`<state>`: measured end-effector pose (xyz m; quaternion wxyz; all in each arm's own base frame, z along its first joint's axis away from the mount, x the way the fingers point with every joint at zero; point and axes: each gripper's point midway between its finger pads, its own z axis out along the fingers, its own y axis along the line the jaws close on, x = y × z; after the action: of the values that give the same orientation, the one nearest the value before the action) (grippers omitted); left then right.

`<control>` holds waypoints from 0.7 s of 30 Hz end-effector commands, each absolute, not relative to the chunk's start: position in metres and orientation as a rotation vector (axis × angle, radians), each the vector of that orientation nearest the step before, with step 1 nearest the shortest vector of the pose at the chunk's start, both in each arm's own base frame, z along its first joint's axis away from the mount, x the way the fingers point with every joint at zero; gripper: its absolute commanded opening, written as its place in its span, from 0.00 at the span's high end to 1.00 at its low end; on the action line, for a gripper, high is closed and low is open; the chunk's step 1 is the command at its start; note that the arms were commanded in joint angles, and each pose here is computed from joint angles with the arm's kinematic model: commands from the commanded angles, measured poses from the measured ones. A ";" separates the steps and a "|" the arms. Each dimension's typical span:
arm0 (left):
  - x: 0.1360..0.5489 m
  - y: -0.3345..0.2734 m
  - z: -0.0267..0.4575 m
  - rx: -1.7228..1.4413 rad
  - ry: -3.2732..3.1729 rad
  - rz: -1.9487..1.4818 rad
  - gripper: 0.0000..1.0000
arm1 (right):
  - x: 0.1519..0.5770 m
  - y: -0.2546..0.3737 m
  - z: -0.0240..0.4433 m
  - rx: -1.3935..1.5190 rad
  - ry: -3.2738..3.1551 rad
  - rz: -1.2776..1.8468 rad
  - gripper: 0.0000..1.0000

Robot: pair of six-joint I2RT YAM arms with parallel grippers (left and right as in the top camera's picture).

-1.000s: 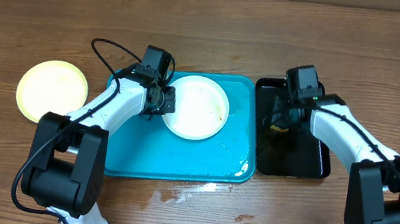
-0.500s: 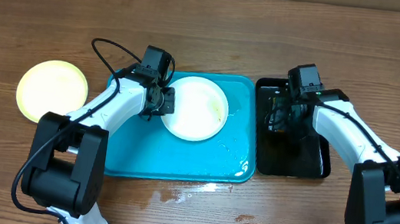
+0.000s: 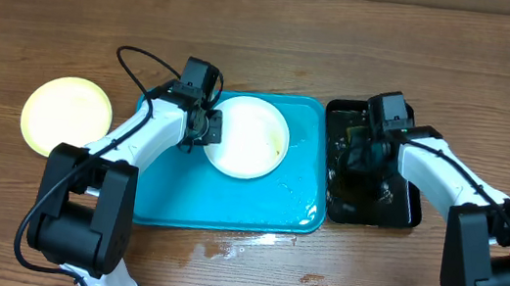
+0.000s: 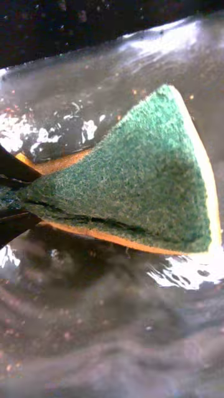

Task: Clean dirty plates on tray and stack at the side
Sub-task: 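Release the sponge in the black tray and raise the right gripper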

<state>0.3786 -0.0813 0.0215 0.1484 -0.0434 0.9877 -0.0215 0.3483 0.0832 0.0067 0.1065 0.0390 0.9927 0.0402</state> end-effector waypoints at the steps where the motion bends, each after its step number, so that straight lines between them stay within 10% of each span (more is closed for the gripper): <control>1: 0.397 -0.072 0.056 -0.110 2.724 0.043 0.96 | 0.363 0.079 0.027 0.139 2.899 0.113 0.92; 11: 0.401 -0.086 0.106 -0.049 2.564 0.128 0.96 | 0.382 0.080 0.082 0.149 2.895 0.114 0.82; 21: 0.403 -0.094 0.110 -0.038 2.561 0.082 0.96 | 0.369 0.085 0.087 0.189 2.966 0.268 0.45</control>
<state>0.3930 -0.0898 0.0884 0.2588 -0.0182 0.9649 0.0397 0.3624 0.0839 0.0771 0.0741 0.0509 0.9944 0.0560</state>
